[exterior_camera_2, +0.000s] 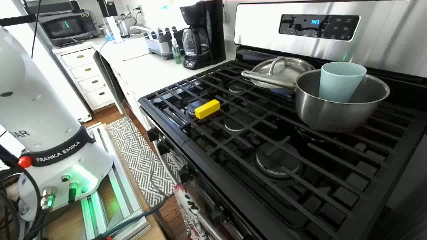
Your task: Pick up the silver pot lid and put it on the bottom right cooker on the hob of the stove
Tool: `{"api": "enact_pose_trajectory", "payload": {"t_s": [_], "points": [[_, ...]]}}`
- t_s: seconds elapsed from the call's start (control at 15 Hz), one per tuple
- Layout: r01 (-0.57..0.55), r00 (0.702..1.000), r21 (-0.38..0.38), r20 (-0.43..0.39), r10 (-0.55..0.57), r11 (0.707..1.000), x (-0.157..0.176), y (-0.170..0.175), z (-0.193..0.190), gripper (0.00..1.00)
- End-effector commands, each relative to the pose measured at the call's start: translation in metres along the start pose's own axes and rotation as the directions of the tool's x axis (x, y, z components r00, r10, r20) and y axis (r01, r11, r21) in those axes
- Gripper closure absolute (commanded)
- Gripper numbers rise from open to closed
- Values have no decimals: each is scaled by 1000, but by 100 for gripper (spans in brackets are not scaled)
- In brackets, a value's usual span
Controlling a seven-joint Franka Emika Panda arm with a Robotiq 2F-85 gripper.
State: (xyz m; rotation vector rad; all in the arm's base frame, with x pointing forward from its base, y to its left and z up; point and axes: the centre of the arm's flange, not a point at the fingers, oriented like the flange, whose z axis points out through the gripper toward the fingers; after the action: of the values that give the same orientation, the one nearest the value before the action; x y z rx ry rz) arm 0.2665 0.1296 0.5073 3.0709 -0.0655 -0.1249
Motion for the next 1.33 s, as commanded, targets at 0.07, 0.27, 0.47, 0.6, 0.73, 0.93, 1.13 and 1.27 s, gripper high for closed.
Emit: {"api": "enact_pose_trajectory", "payload": {"t_s": [0.07,0.27,0.47,0.6,0.73,0.93,1.13,1.27], "points": [[0,1000,0,0,0,1000,0,0,0,0],[-21,1000,3,-4,21,1000,-7,14,-1,0],[-84,996,34,-3,84,996,-11,53,3,0],[-141,990,53,-5,141,989,-8,84,8,0],[-220,975,61,-14,222,974,-9,119,14,0],[-397,916,73,-35,400,915,-10,166,19,0],[-397,917,82,-6,399,914,-4,164,15,0],[-420,907,84,-8,422,904,-4,168,15,0]]}}
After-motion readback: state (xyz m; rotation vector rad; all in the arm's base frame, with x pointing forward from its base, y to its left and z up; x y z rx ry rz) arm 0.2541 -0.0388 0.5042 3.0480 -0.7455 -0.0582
